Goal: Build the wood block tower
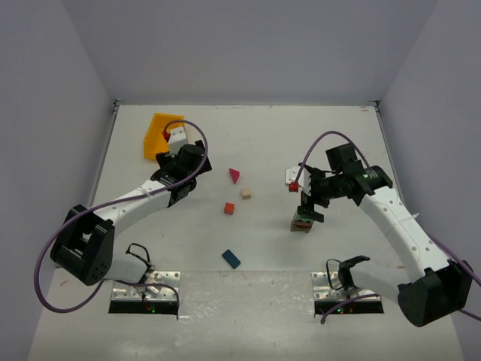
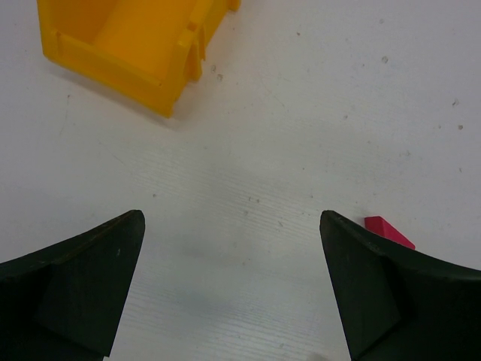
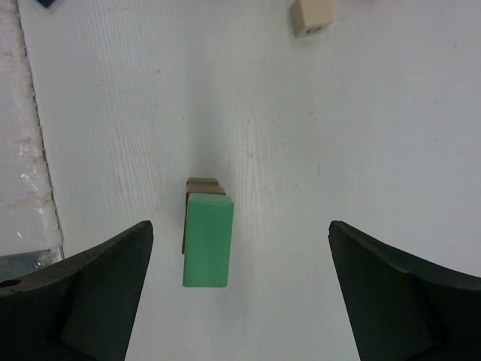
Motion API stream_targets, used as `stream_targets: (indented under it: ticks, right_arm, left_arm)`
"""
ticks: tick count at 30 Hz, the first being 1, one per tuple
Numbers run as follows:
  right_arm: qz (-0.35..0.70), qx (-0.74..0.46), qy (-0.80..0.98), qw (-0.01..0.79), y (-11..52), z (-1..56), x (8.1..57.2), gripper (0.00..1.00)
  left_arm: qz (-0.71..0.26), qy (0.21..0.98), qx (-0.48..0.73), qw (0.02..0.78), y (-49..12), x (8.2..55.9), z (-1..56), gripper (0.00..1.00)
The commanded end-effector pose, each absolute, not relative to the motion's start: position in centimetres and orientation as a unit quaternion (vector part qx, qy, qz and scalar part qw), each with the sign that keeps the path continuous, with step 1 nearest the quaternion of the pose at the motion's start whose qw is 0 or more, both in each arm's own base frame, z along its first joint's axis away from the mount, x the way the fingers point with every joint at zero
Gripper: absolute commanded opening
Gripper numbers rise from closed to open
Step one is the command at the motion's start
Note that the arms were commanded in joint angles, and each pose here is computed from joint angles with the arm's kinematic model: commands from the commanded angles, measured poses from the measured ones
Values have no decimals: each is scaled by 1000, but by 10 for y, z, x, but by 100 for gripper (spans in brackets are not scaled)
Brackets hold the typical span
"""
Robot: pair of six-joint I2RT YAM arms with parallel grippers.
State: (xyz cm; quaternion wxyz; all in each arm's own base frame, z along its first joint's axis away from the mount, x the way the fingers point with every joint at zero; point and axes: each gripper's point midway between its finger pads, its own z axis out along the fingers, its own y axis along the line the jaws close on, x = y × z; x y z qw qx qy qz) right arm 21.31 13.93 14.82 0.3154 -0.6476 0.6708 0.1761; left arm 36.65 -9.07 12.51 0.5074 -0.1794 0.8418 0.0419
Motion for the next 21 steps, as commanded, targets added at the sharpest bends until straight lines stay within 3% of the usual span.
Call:
stream_targets:
  ticks: [1, 7, 14, 21]
  right_arm:
    - [207, -635, 641, 379, 164, 191, 228, 99]
    - [229, -598, 634, 433, 184, 218, 249, 99]
    - [281, -505, 629, 520, 216, 287, 282, 99]
    - [320, -413, 674, 523, 253, 325, 328, 99]
  left_arm:
    - [-9, 806, -214, 551, -91, 368, 165, 100]
    - [-18, 793, -231, 564, -83, 355, 179, 100]
    - [-37, 762, -262, 591, -74, 348, 205, 100]
    - [-7, 749, -300, 590, -61, 348, 210, 100]
